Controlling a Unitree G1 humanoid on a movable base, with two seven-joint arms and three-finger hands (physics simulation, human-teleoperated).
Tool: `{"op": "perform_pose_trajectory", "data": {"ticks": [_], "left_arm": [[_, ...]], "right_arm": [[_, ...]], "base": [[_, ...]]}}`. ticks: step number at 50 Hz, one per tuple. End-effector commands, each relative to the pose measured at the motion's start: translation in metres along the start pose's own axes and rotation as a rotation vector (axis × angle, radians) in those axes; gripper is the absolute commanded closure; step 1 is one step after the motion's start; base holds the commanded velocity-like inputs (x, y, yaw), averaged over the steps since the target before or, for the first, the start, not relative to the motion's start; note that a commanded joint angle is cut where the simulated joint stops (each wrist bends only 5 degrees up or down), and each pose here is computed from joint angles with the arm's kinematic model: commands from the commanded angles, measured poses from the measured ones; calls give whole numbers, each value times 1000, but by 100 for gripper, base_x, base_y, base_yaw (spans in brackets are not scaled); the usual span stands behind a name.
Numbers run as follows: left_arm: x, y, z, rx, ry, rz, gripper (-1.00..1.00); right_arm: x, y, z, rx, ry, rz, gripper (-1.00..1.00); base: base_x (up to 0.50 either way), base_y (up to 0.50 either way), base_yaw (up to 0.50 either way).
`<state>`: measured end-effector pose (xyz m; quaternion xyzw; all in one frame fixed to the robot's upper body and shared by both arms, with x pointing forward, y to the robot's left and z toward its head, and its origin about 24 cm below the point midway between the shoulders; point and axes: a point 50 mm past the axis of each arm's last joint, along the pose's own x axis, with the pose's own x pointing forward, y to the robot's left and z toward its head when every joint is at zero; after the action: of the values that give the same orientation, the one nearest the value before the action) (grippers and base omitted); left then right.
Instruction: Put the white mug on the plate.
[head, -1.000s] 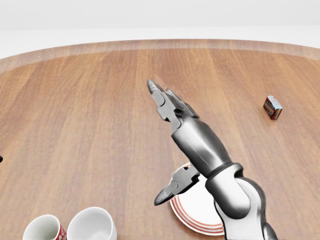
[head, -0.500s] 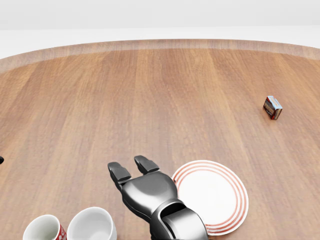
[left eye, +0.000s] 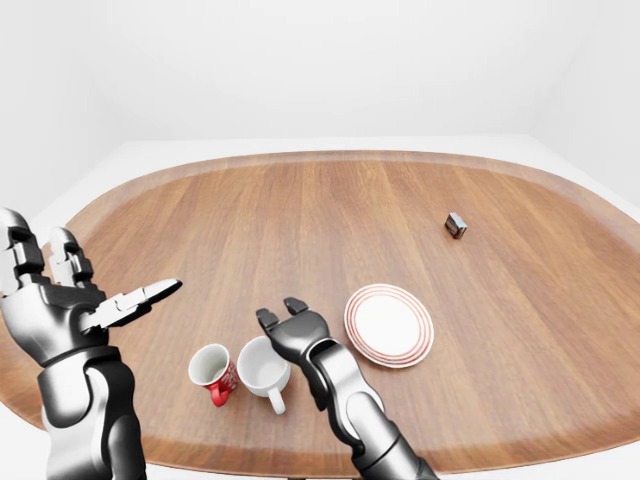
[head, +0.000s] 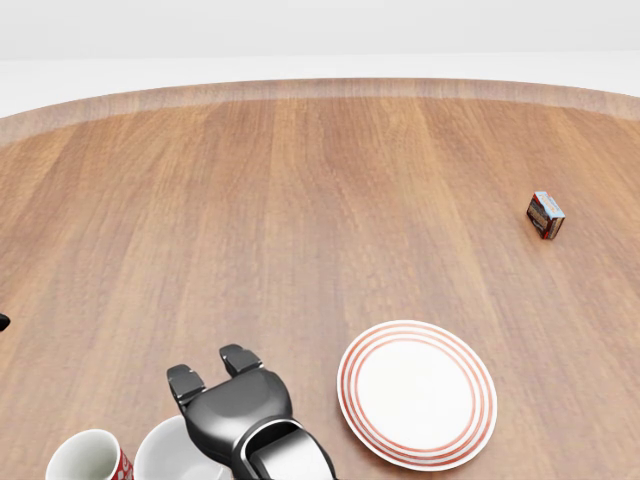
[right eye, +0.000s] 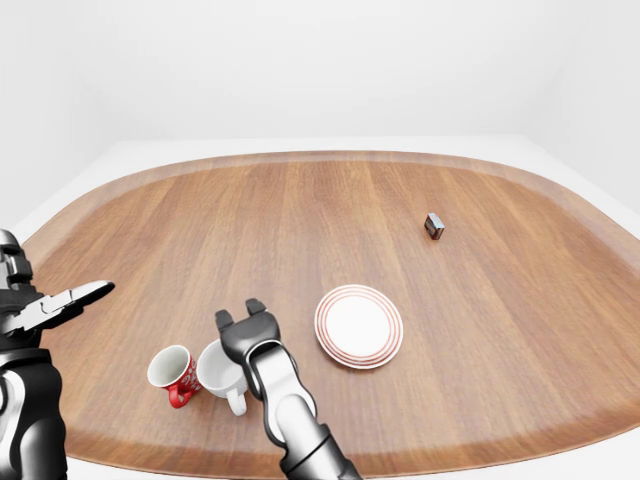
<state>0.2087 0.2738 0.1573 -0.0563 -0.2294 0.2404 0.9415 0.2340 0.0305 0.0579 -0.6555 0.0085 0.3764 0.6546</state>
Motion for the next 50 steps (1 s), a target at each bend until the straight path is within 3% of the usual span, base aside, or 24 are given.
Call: {"op": "perform_pose_trajectory", "data": {"ticks": [1,20,50], "left_arm": [[0,0,-2,0,8,0,-100],[0,0,1,-5,-4,0,-100],[-1,0,-5,0,20,0,-100]], "right_arm": [[11,0,16,-32,-26,41,-100],[30,1,14,-81,-9,120,-100],[53,-20,-1,-118,20,118,-100]], "base": [[0,0,0],[0,0,0],[0,0,0]]}}
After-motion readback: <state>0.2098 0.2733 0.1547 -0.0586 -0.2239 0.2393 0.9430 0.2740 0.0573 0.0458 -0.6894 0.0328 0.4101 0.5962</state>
